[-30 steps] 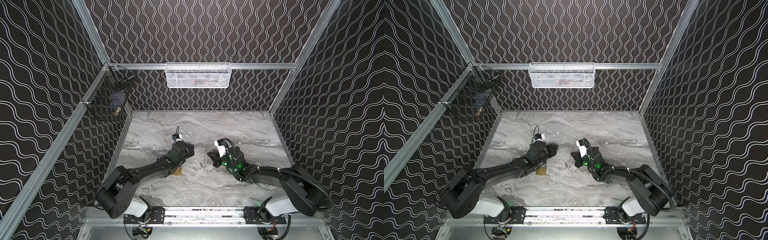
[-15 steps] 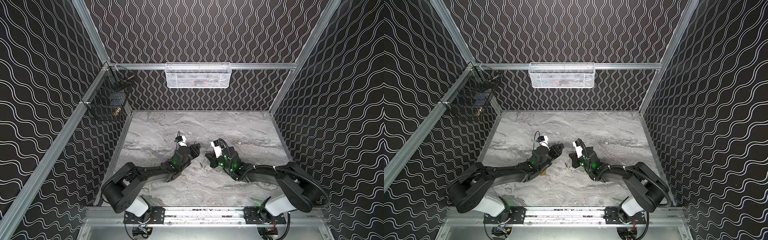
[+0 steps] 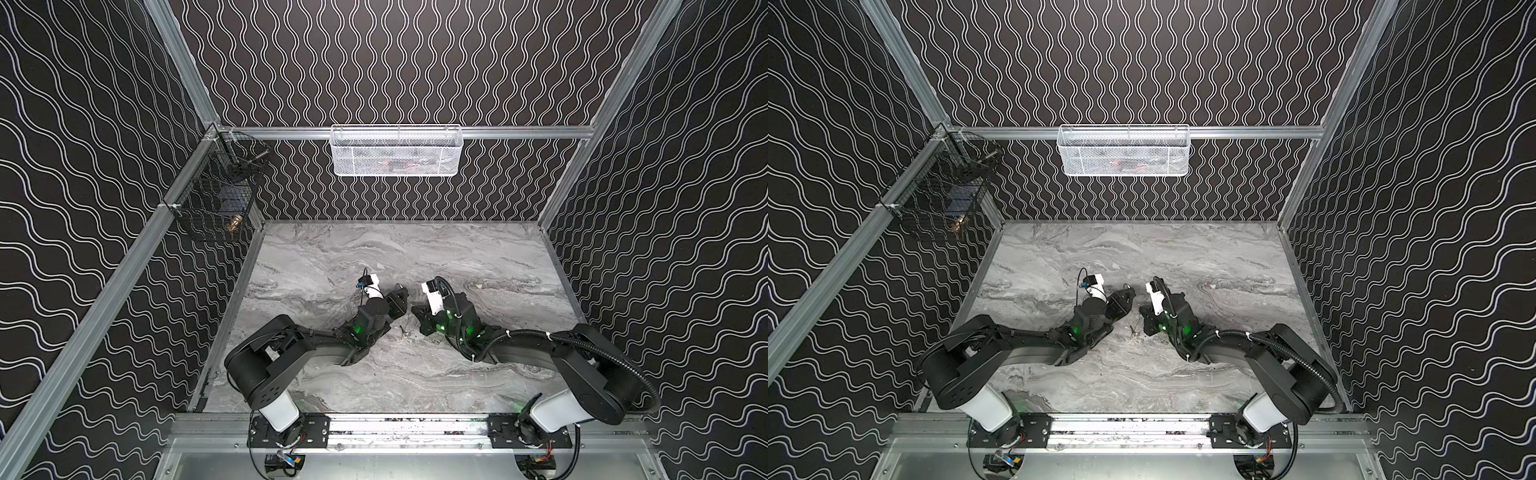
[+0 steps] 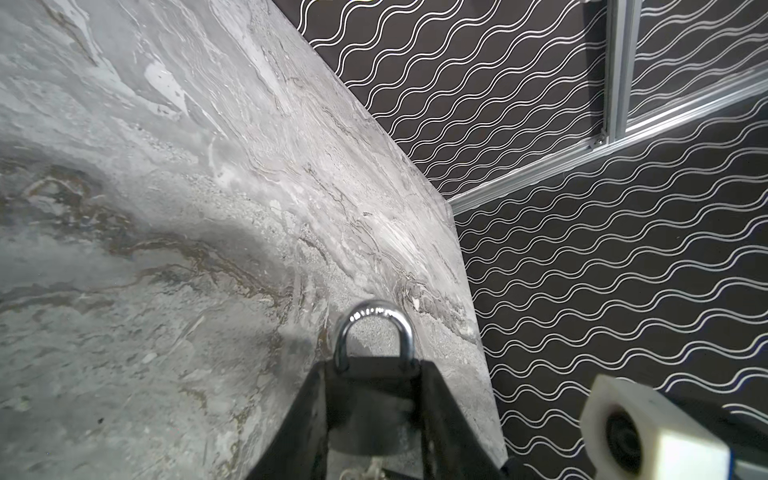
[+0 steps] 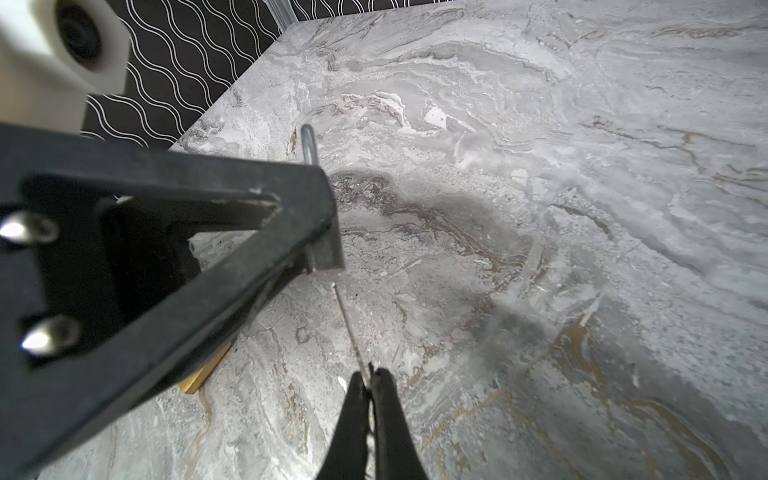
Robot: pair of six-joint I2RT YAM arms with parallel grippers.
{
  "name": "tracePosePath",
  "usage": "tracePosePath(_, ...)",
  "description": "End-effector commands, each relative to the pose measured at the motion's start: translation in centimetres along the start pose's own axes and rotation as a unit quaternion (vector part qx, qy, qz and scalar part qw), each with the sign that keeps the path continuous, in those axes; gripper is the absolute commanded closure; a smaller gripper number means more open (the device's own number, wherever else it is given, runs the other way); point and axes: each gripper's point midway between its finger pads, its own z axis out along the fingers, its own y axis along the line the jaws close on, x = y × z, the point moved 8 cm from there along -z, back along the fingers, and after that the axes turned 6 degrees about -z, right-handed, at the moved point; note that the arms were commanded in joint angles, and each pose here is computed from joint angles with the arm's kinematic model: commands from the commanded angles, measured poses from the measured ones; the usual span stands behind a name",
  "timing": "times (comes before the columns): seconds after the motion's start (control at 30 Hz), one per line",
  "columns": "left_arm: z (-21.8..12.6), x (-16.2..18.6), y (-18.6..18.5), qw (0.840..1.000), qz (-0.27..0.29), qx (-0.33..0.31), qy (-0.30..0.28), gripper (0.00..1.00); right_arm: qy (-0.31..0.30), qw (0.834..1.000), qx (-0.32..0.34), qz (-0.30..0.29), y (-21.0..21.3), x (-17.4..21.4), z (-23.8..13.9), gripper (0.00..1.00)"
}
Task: Unlock with the key
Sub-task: 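Bring the black padlock toward the right gripper while the right gripper approaches with the key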
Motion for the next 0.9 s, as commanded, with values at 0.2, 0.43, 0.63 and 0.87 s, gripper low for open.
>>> tracePosePath(0.2, 0.0, -0.5, -1.0, 1.000, 0.001, 0.020, -0.024, 0.76, -0.003, 1.000, 0.001, -0.004, 0.1, -0.3, 0.0, 1.00)
tracePosePath(0.43, 0.0, -0.4, -1.1, 0.999, 0.015, 0.016, -0.027, 0.76, -0.005, 1.000, 0.003, -0.005, 0.0, -0.3, -0.2, 1.00)
tracePosePath(0.63, 0.3, 0.1, -0.9, 1.000, 0.016, 0.015, -0.023, 0.76, -0.006, 1.000, 0.004, -0.009, 0.0, -0.3, -0.2, 1.00)
tracePosePath(0.87, 0.6, 0.6, -0.7, 1.000, 0.016, 0.014, -0.017, 0.76, -0.007, 1.000, 0.018, -0.007, -0.2, -0.4, -0.3, 1.00)
